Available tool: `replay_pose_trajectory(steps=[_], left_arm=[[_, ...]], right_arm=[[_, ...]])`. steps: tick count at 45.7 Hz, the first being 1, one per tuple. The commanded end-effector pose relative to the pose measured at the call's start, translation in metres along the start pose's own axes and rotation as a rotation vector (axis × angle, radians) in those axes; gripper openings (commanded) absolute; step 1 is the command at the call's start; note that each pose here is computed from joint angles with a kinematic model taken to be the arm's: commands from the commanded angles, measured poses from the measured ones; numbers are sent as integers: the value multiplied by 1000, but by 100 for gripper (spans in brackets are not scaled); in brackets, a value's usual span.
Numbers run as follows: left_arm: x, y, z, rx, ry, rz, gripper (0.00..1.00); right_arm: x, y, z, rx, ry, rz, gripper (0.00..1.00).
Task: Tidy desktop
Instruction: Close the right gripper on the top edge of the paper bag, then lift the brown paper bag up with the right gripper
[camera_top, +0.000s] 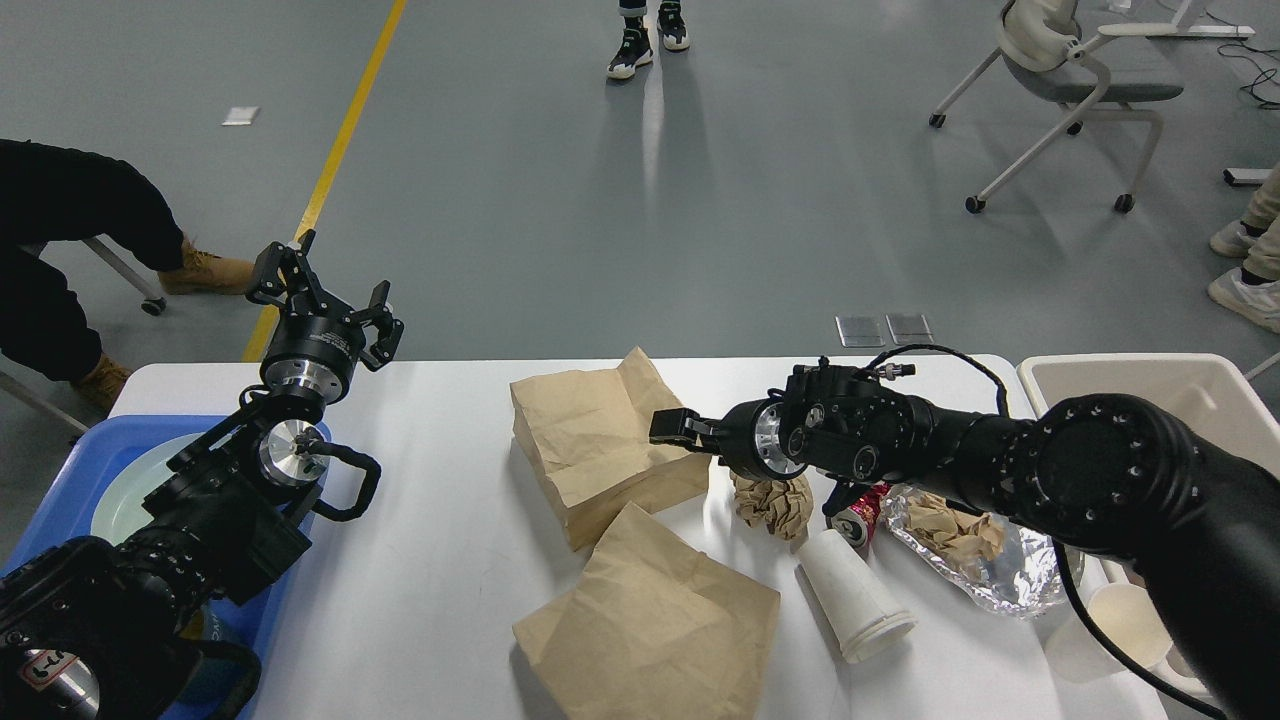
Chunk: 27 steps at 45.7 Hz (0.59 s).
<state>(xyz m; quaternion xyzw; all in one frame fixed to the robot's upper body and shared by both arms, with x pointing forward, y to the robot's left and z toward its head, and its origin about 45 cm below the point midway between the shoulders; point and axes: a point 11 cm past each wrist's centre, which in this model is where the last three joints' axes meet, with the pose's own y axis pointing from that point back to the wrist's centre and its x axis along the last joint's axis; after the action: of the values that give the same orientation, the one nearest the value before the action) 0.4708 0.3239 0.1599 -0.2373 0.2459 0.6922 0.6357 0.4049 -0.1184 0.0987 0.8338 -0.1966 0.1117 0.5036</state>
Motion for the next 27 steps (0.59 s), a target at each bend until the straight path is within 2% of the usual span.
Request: replay_pose_trajectory(steps=[1, 4, 7, 8, 27], left_arm=[[0, 0, 0, 0, 0, 0, 96], [0, 0, 0, 0, 0, 0, 96], [0, 0, 0, 0, 0, 0, 96], [0, 0, 0, 0, 0, 0, 96], [0, 0, 0, 0, 0, 0, 96]], right_arm=[[1, 1, -2, -4, 38, -15, 32], [1, 2, -4, -6, 62, -26, 20], [0, 3, -5, -8, 75, -45, 2], [0, 3, -5, -10, 77, -53, 0], [19, 17, -23, 2, 107, -92, 0]])
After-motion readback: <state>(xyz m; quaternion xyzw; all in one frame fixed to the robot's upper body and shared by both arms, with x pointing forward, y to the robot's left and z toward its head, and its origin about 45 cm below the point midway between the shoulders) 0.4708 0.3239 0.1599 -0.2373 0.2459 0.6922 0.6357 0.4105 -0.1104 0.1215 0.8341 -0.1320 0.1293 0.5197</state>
